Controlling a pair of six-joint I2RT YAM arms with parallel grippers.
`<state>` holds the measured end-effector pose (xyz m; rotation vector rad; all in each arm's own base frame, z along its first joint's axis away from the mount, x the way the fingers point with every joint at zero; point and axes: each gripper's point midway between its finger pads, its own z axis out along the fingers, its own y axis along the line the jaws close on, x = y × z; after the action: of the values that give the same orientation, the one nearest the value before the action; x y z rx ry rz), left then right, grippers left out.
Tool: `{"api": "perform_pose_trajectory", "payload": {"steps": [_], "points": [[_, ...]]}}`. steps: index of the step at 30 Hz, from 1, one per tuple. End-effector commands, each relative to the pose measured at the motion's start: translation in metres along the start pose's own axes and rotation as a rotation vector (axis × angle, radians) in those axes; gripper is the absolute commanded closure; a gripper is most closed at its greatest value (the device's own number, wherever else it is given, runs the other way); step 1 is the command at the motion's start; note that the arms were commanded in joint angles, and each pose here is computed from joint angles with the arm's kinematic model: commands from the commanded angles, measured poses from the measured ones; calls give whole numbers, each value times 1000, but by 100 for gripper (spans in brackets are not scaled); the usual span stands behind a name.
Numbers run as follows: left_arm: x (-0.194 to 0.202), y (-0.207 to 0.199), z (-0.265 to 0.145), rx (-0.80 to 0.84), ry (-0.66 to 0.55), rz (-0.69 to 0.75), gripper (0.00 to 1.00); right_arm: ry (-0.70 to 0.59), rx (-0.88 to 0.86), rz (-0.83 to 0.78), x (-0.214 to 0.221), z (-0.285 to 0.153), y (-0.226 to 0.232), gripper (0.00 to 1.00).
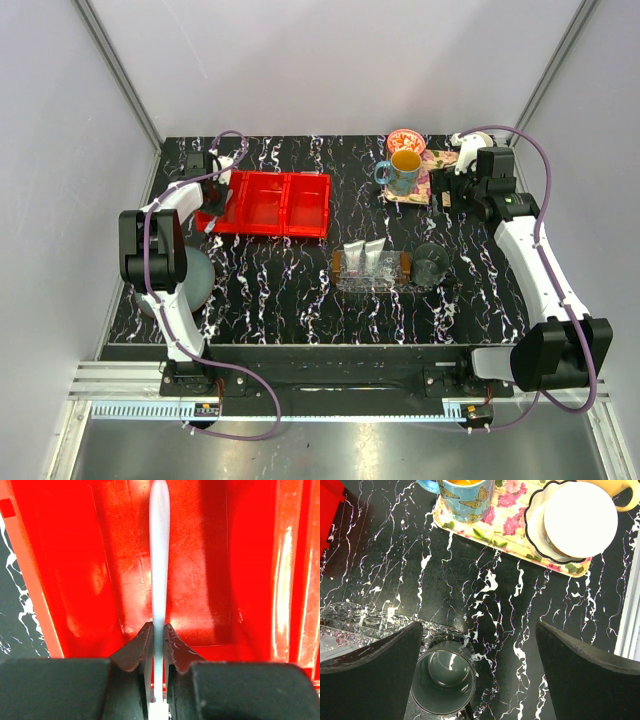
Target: Prepare toiletry sets of a toothbrush and toothpaste on the tray
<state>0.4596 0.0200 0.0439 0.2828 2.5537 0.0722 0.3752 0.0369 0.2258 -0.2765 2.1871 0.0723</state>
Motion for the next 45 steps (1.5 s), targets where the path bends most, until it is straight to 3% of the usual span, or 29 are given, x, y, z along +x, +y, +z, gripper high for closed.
{"api": "perform_pose_trajectory", "payload": {"steps": [1,14,24,32,36,41,45], "points": [[-20,6,-12,-7,-59,-8,88,-61,-6,-15,-15,-7,-1,0],[-38,12,-50,-37,-116,-3,100,-72,-7,-26,-18,-11,-1,0],[-50,1,-111,21,-187,79,100,-112,-134,-83,-32,-26,21,0],[-52,-60,-206,301,-313,325,100,-182,-379,-169,-51,-49,62,0],[-46,-110,-247,413,-380,547,100,-172,-521,-199,-60,-60,84,0],[-27,-165,-285,421,-480,895,100,-124,-678,-249,-62,-76,113,1],[-19,-197,-302,415,-517,1047,100,-98,-746,-323,-56,-84,138,1]]}}
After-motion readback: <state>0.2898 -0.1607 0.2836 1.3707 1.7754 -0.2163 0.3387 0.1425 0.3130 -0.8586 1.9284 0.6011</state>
